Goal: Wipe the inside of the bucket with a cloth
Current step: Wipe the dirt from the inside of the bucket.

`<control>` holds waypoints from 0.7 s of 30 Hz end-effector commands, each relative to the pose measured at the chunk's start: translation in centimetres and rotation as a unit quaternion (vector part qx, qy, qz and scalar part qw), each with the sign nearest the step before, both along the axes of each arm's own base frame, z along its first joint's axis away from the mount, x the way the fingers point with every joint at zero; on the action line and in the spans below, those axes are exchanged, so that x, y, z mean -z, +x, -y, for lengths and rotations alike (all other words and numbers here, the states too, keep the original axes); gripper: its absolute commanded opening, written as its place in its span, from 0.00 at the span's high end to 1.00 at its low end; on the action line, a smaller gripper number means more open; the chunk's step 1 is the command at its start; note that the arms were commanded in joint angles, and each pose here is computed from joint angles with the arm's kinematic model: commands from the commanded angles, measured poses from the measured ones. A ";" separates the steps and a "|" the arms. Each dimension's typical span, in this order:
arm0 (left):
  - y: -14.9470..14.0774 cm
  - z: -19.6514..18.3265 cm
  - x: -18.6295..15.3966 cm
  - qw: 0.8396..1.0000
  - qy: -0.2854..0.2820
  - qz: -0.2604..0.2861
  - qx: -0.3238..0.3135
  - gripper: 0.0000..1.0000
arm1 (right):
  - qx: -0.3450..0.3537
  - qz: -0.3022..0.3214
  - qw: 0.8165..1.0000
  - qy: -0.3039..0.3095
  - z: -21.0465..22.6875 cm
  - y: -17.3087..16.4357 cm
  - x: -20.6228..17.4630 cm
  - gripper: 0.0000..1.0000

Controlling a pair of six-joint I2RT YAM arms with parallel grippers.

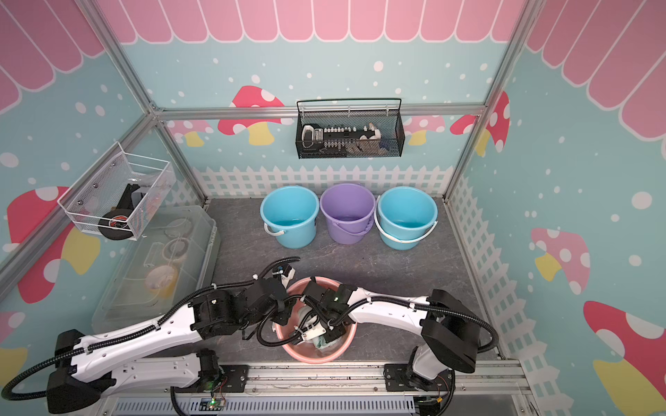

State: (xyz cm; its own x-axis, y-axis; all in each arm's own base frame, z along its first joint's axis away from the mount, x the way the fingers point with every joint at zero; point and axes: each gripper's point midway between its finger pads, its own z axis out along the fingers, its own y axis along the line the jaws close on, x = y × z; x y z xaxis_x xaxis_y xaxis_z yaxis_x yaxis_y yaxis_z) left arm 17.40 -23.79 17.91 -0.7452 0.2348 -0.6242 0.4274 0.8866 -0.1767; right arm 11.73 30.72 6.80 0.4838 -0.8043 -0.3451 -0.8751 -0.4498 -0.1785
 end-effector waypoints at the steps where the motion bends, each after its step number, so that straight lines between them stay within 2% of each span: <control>1: 1.4 1.9 -2.3 0.998 -0.053 0.028 -0.015 1.00 | -0.005 -0.012 0.986 0.167 -5.7 -0.3 -3.9 1.00; 6: 1.3 2.3 -2.2 0.998 -0.055 0.023 -0.010 1.00 | 0.054 0.104 0.964 0.239 -7.6 4.3 -6.0 1.00; 10: 1.2 2.3 -2.2 0.998 -0.057 0.022 -0.009 1.00 | 0.116 0.226 0.938 0.234 -6.9 8.8 -7.4 1.00; 13: 1.3 2.2 -2.4 0.998 -0.058 0.026 -0.010 1.00 | 0.132 0.292 0.930 0.177 -5.3 10.9 -7.4 1.00; 15: 1.3 2.2 -2.4 0.998 -0.056 0.027 -0.008 1.00 | 0.116 0.313 0.935 0.120 -4.0 11.3 -6.5 1.00; 17: 1.3 2.2 -2.4 0.998 -0.055 0.027 -0.008 1.00 | 0.092 0.318 0.942 0.050 -2.2 11.1 -5.2 1.00; 21: 1.4 2.2 -2.4 0.998 -0.051 0.031 -0.006 1.00 | 0.054 0.314 0.944 -0.079 1.8 10.4 -3.2 1.00</control>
State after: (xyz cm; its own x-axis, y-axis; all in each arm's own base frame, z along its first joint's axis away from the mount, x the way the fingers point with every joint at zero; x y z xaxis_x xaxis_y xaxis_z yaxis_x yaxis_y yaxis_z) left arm 18.62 -23.60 18.14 -0.7262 0.2171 -0.6523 0.4056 0.9014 -0.1515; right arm 21.89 31.65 10.61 0.4762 -0.8759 -0.0773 -0.6758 -0.3083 -0.6695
